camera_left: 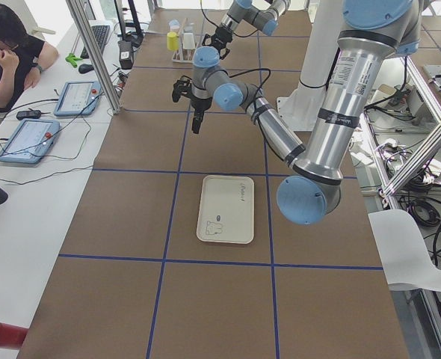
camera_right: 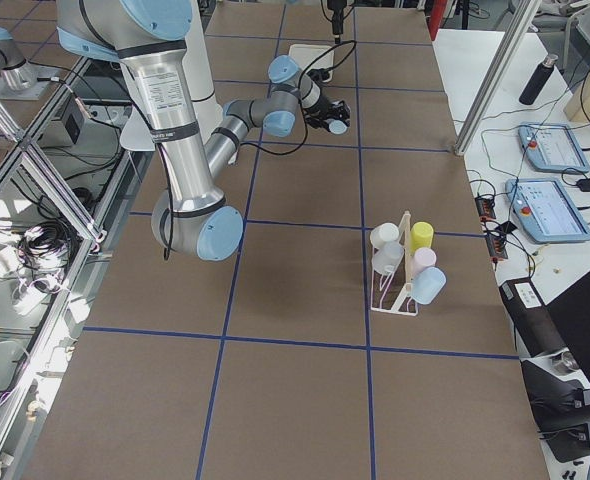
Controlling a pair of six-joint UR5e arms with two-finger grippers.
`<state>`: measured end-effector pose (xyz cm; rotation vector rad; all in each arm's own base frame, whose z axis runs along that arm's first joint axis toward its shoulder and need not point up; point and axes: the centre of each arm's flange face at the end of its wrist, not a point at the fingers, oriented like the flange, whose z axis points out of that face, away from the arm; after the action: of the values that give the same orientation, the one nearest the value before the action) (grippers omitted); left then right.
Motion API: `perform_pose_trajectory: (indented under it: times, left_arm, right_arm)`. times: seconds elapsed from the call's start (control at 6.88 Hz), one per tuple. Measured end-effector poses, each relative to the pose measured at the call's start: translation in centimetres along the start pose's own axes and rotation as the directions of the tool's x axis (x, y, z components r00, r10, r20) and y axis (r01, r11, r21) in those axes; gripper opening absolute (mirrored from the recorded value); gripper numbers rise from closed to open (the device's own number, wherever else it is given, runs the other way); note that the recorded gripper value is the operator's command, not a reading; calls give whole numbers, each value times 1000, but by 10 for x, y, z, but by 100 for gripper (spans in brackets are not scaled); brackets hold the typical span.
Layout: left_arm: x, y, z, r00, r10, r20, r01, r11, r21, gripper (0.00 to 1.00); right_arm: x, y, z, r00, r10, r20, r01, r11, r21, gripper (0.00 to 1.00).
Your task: Transfer IKEA cup to right arm and place on rack
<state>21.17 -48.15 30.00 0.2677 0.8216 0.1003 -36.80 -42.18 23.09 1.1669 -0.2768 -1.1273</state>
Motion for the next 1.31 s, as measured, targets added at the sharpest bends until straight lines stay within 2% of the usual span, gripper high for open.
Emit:
perform_pose_trajectory:
  times: [0.15,0.29,0.44,0.58,0.73,0.87,1.02,1.16,1.31]
  left_arm:
    - [-45,4,-10,996,63,56,-63,998,-1,100]
    - [-77,7,-18,991,101,88,-101,995,-5,100]
    - [-93,8,-22,988,117,100,-117,993,-7,100]
    - [-98,9,-23,987,122,104,-122,993,-8,100]
    - [-100,9,-23,987,122,105,-122,992,-9,100]
    - [-101,9,-23,987,120,105,-119,993,-10,100]
    - [-101,10,-23,989,116,96,-115,993,-15,100]
    - [-99,11,-22,990,113,80,-111,994,-22,100]
    - [-99,11,-22,991,111,71,-110,994,-26,100]
  right_arm:
    - [25,31,-10,989,-147,-11,146,985,-96,0]
    - [55,68,-29,950,-311,3,305,931,-199,0]
    - [81,107,-50,881,-472,42,462,836,-296,0]
    - [102,141,-67,775,-623,107,612,697,-375,0]
    - [114,169,-78,668,-720,187,716,554,-425,0]
    - [118,199,-84,591,-759,272,773,438,-459,0]
    - [117,225,-88,538,-770,343,802,343,-489,0]
    - [114,249,-87,493,-779,388,814,257,-521,0]
    - [110,273,-77,459,-797,392,812,198,-549,0]
